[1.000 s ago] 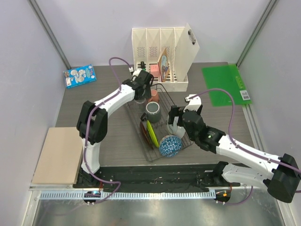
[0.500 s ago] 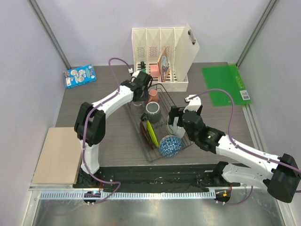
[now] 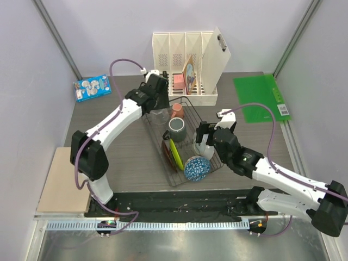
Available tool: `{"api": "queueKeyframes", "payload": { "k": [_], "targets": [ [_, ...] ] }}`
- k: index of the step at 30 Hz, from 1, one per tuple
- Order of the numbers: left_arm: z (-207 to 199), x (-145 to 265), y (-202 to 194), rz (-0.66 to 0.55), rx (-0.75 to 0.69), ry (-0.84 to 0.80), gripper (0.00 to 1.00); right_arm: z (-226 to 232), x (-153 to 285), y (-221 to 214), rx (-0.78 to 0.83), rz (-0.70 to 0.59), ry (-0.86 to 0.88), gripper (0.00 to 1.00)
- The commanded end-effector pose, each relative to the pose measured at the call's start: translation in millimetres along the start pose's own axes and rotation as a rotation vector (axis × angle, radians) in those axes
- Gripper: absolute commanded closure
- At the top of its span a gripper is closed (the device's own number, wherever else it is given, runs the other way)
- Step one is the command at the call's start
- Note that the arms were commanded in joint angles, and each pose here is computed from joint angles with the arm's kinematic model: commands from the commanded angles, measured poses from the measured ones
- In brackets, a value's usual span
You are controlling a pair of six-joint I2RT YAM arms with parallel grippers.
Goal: Unload the mixed dishes from the dish rack
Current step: Pick up the cup from the dish rack, then place the cup at the center of the board.
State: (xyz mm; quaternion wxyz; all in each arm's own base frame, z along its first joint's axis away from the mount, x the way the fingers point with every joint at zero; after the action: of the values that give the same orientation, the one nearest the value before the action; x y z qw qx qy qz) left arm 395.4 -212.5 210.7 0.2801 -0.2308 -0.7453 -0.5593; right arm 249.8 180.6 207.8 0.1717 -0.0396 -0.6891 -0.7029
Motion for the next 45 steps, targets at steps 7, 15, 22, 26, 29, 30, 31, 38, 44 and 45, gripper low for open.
{"api": "queueKeyframes", "payload": {
  "k": [7,15,22,26,29,30,31,38,44,45],
  "targets": [
    [-50.3,157.0,50.2,-0.037,0.280,-1.000,1.00,-20.2,21.1,59.5,-0.279,-0.205,0.004,0.00],
    [-46.0,209.1,36.7,0.004,0.356,-1.427,1.00,-2.7,39.4,91.1,-0.458,-0.325,0.368,0.00],
    [-44.3,202.9,29.7,0.041,0.394,-1.423,1.00,43.0,41.7,113.2,-0.470,-0.317,0.650,0.05],
    [-43.8,198.3,29.6,0.038,0.394,-1.393,1.00,55.0,44.6,117.5,-0.482,-0.320,0.736,0.08],
    [-42.0,193.2,28.4,0.025,0.396,-1.364,1.00,55.0,48.9,122.6,-0.487,-0.348,0.755,0.09],
    [-41.4,191.9,28.0,0.021,0.399,-1.359,1.00,54.9,49.3,122.7,-0.490,-0.350,0.754,0.10],
    [-41.3,190.7,26.9,0.023,0.397,-1.358,1.00,53.9,48.3,122.8,-0.492,-0.351,0.747,0.11],
    [-45.2,188.8,22.7,0.050,0.409,-1.378,1.00,68.7,28.9,117.9,-0.506,-0.307,0.784,0.15],
    [-49.6,190.9,17.8,0.068,0.397,-1.393,1.00,91.6,7.4,122.8,-0.508,-0.277,0.851,0.18],
    [-49.7,190.6,17.8,0.069,0.398,-1.393,1.00,94.3,1.9,121.3,-0.513,-0.272,0.855,0.19]
  ]
}}
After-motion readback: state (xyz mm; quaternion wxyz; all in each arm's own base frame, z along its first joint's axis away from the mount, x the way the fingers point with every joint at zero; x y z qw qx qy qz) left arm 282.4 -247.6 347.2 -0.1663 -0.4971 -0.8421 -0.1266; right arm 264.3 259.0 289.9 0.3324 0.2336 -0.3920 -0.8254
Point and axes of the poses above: each gripper's point midway between its finger pads, its own x axis back along the fingers, its own z axis along the line the jaws close on, y = z × x, the point moved 3 cm from there along x, back along the fingers, and after that the axes turned 9 degrees about x, right-handed, at the moved point
